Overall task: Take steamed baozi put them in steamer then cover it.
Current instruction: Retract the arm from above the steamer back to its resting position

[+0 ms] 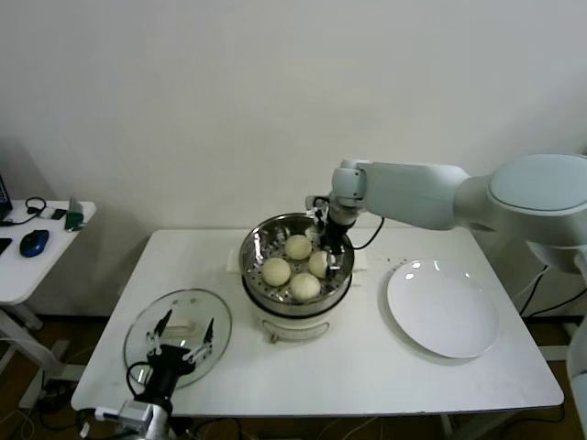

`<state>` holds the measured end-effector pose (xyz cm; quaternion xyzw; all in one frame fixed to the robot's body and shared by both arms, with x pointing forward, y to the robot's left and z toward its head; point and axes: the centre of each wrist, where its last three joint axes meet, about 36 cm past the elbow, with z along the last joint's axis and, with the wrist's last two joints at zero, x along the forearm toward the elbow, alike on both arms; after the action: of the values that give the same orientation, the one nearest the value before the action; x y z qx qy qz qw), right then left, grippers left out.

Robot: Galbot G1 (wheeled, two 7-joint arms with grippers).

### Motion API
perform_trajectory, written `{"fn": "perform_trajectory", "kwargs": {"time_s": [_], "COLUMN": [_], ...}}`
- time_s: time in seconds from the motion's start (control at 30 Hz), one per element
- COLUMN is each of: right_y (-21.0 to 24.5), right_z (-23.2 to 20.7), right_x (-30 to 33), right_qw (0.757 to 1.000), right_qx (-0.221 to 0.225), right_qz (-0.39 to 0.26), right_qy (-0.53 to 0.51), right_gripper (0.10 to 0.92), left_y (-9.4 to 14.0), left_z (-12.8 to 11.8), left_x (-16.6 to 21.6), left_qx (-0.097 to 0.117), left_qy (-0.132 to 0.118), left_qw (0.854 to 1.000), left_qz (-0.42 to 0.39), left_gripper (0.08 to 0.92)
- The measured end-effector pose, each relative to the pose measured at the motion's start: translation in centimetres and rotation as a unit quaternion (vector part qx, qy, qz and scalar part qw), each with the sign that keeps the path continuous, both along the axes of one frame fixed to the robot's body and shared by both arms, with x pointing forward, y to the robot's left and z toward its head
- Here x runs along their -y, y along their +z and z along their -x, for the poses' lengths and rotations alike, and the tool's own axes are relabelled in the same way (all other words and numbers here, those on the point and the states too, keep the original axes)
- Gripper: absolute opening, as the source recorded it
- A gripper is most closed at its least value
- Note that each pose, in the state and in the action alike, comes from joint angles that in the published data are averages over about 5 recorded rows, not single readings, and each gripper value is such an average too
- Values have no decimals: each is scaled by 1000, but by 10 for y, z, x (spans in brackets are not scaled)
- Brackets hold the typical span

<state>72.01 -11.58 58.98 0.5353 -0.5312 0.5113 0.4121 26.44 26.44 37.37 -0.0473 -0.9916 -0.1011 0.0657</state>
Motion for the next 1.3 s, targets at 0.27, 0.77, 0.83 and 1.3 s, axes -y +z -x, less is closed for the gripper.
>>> {"fn": "perform_trajectory", "kwargs": {"time_s": [0.27,0.77,0.83,1.3], "right_y": [29,64,52,-41], "right_z": [-1,21,29,109], "right_x": [19,129,147,237], "right_qw": [1000,979,966,800], "right_qx": [0,94,124,306], "right_qz": [-18,-177,-221,-467], "right_qy": [-1,-40,-55,-221], "right_gripper": [823,823,823,823], "left_y": [0,1,1,8], "left_z": [0,-4,-4,6], "left_x": [-4,-12,-12,3], "left_qx": [1,6,5,6], "left_qy": [3,16,19,25], "left_qw": [1000,1000,999,993], "left_qz": [-4,-26,-34,-118], "left_gripper": [823,823,823,823]}}
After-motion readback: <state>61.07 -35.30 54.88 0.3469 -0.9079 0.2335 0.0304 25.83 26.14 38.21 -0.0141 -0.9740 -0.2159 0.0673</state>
